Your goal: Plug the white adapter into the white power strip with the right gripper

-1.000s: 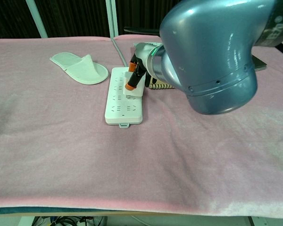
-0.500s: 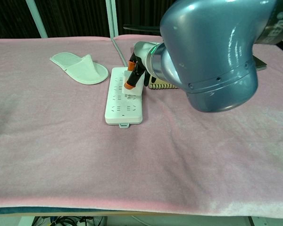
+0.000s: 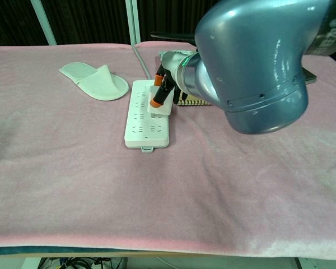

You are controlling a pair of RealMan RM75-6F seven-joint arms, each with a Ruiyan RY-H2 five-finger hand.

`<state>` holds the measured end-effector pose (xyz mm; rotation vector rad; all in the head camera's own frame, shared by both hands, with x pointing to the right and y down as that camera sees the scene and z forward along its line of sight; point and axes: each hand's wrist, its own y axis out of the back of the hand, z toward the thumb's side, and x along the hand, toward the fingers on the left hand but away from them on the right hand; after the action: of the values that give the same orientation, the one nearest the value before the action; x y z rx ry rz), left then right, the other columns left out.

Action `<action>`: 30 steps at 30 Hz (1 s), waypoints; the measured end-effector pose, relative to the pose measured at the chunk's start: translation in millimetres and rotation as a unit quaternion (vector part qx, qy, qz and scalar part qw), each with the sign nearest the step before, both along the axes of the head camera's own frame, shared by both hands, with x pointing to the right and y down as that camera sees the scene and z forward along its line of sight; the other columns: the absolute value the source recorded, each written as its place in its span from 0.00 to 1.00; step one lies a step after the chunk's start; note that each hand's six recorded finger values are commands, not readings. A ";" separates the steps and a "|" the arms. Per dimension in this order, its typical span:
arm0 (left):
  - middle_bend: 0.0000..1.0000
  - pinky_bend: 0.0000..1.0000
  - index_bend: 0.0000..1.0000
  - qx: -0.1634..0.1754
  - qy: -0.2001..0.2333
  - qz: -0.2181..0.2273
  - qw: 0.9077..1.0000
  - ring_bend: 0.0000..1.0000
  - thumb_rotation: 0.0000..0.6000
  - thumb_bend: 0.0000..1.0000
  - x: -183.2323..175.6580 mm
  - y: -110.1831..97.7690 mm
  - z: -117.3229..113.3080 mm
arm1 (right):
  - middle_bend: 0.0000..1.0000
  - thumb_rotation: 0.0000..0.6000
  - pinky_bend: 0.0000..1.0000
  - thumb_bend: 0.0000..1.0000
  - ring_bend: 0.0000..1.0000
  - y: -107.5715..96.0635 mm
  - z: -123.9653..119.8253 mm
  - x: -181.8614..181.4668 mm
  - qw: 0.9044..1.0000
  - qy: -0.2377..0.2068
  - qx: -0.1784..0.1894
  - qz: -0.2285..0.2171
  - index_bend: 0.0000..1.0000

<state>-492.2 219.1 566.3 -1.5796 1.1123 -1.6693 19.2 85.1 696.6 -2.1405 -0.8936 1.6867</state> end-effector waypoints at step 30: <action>0.03 0.00 0.12 -0.001 -0.001 -0.002 1.000 0.00 1.00 0.33 -0.4 0.0 -0.1 | 0.58 1.00 0.35 0.35 0.59 4.1 2.7 -5.9 1.000 -0.010 -0.001 -0.023 0.71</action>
<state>-492.6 219.1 566.2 -1.5780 1.1137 -1.6741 13.2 89.2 699.2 -2.1657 -0.8399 1.6489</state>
